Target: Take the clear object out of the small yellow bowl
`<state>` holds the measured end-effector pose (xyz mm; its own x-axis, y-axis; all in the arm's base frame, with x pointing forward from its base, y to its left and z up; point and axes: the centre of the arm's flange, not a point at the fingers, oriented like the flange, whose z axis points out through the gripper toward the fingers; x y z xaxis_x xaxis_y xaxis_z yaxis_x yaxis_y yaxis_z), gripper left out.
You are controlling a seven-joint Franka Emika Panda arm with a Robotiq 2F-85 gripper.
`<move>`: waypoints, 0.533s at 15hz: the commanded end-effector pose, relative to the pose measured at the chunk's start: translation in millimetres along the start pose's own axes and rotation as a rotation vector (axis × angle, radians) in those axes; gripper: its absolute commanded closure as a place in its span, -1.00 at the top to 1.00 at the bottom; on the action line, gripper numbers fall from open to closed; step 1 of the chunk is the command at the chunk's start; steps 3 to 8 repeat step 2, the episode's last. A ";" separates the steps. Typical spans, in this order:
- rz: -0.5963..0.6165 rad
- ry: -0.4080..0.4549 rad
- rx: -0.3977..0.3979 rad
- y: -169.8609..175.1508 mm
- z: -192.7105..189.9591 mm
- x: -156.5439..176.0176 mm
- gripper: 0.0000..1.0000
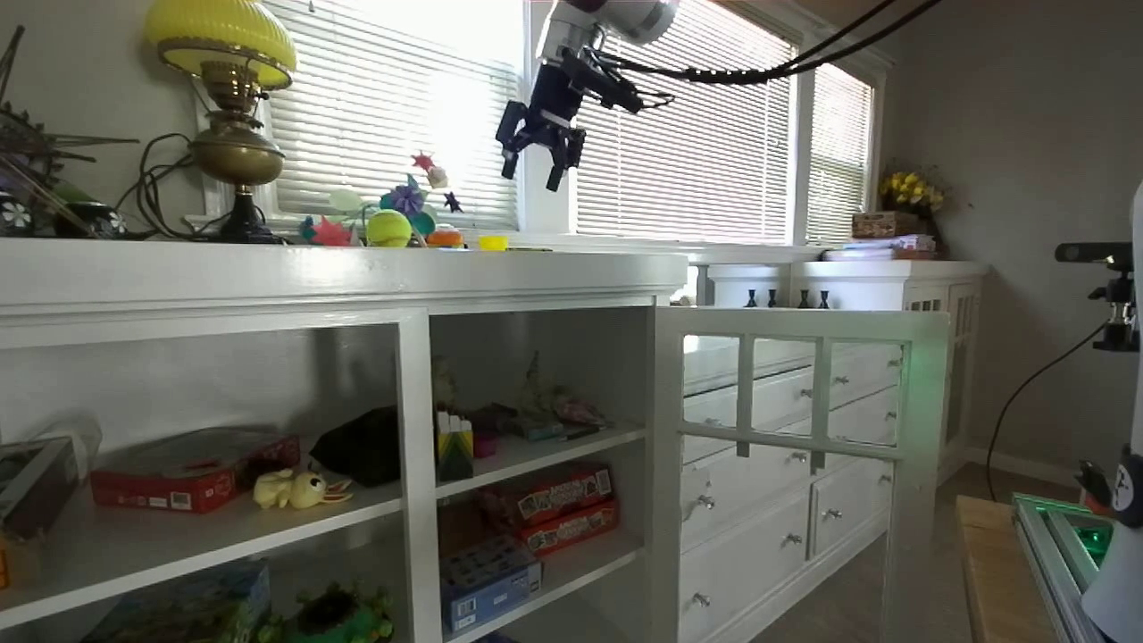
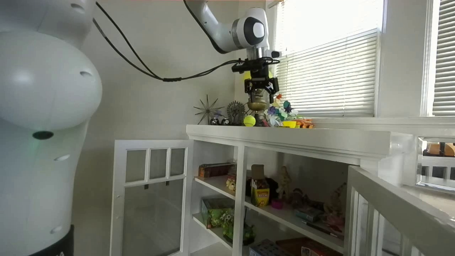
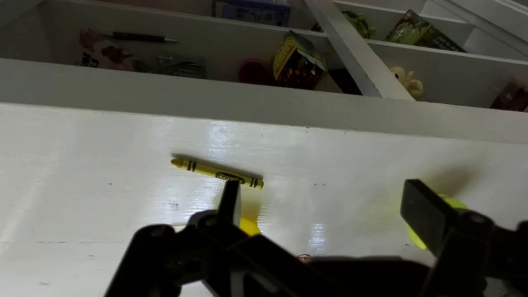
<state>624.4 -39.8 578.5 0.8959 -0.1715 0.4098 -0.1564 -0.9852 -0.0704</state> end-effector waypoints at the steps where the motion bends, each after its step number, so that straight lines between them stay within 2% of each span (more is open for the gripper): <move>1: 0.000 0.000 0.000 -0.1 0.0 0.0 1.00; 8: 0.000 0.000 0.000 -0.1 0.2 0.0 1.00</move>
